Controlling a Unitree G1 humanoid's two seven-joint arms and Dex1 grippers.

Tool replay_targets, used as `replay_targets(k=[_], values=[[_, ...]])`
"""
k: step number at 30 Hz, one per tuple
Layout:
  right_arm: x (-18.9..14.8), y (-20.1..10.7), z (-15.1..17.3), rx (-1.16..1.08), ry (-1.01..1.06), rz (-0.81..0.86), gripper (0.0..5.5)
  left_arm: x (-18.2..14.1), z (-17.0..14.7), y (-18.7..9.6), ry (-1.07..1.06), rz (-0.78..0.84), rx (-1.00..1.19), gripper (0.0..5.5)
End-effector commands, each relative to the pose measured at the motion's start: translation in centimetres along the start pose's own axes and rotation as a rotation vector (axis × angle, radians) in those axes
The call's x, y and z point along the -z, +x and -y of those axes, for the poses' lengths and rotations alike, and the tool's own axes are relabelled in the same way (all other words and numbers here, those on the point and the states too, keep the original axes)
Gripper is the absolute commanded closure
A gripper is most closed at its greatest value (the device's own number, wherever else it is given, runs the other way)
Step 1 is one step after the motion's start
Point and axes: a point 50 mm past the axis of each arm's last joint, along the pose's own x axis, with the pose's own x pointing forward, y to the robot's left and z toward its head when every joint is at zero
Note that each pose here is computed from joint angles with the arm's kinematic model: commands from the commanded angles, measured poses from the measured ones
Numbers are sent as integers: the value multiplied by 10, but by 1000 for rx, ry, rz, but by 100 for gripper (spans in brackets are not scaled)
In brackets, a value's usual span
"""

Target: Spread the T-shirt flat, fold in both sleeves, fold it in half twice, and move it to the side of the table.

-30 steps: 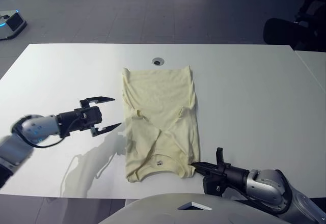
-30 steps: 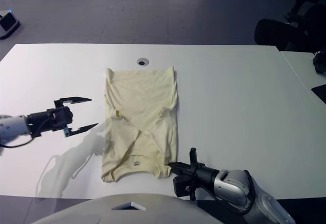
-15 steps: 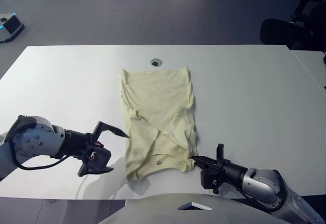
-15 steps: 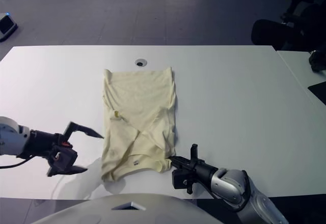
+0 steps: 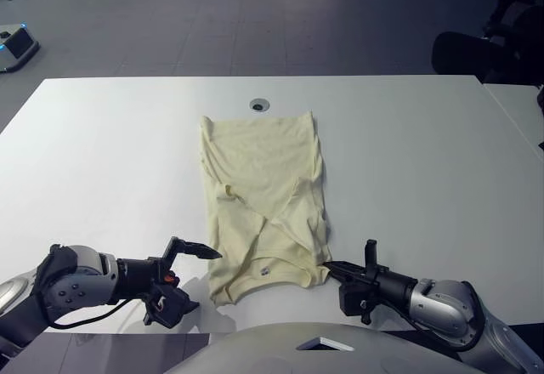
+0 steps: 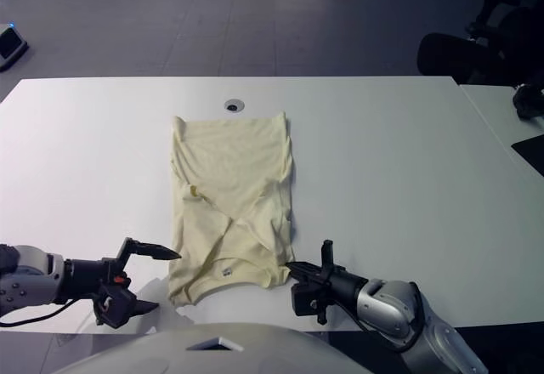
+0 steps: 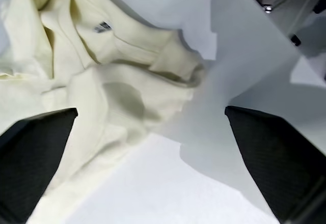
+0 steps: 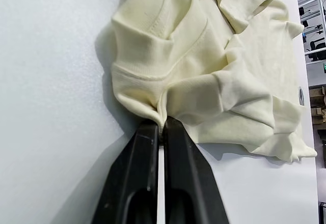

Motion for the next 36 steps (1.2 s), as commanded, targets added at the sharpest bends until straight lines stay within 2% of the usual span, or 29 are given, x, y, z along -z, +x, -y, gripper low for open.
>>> replay_targets(k=[1,15,28,30,36], values=[[7,-2,-1,-37,-4,-29,550,3,13,8,-35,-31,35,31],[9,-1,-2,-54,-17,-20,550,5,34,28,-90,-62,-11,266],[9,-7,1,-63,-20,-12,550,15,53,33,-95,-49,25,526],[5,-10,6,-69,-15,12,550,14,53,34,-104,-30,15,548],[-7,-19,12,-119,43,78,550,12,56,38,-188,48,17,548]])
